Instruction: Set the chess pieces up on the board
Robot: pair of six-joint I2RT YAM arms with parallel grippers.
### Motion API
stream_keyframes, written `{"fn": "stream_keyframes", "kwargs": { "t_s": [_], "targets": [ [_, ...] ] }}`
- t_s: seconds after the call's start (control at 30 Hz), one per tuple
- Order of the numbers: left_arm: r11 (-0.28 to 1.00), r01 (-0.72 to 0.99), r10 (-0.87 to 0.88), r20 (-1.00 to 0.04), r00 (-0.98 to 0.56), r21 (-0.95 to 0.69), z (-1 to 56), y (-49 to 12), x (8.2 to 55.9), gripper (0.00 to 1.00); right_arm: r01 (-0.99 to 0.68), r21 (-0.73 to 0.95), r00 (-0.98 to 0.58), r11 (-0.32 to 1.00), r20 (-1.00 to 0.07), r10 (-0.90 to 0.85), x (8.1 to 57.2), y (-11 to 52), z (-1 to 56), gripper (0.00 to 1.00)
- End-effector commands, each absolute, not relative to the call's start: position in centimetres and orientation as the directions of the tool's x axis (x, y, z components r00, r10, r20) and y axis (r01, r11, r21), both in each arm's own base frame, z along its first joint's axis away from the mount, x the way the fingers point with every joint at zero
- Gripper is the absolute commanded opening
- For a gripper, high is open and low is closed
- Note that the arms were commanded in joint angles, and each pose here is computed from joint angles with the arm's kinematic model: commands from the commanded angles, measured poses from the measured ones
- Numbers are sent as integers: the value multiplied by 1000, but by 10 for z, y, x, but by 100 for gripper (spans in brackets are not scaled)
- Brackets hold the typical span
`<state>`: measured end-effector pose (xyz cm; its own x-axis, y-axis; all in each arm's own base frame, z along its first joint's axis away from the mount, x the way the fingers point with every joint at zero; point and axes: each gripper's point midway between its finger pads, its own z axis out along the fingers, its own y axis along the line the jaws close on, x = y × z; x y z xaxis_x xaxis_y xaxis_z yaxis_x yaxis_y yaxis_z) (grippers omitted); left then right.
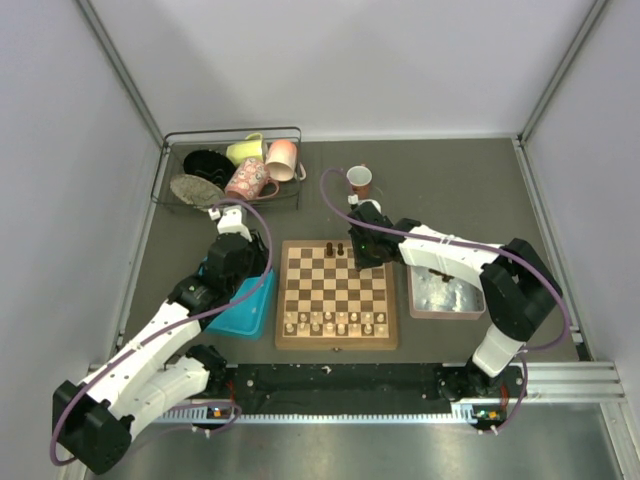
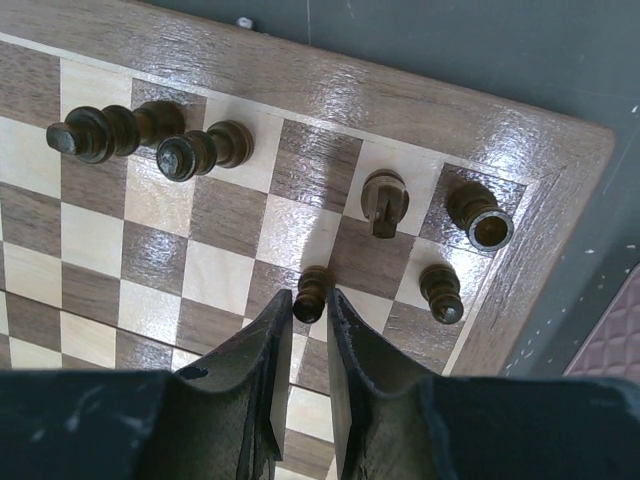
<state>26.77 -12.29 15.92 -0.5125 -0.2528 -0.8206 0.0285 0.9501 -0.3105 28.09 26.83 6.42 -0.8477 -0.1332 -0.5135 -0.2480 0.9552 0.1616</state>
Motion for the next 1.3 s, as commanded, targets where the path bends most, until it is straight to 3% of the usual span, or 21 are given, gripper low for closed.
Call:
{"fn": "stream_keyframes", "kwargs": {
  "t_s": [0.0,1.27],
  "targets": [
    [941,51,-269,-832,-486,-334,165,-127,271,42,-252,160,-808,954,-578,-116,296,277,85,18],
    [939,53,-272,-829,-489,-340,163,-128,271,42,-200,73,-792,977,-599,-117,307,262,84,16]
  ]
}}
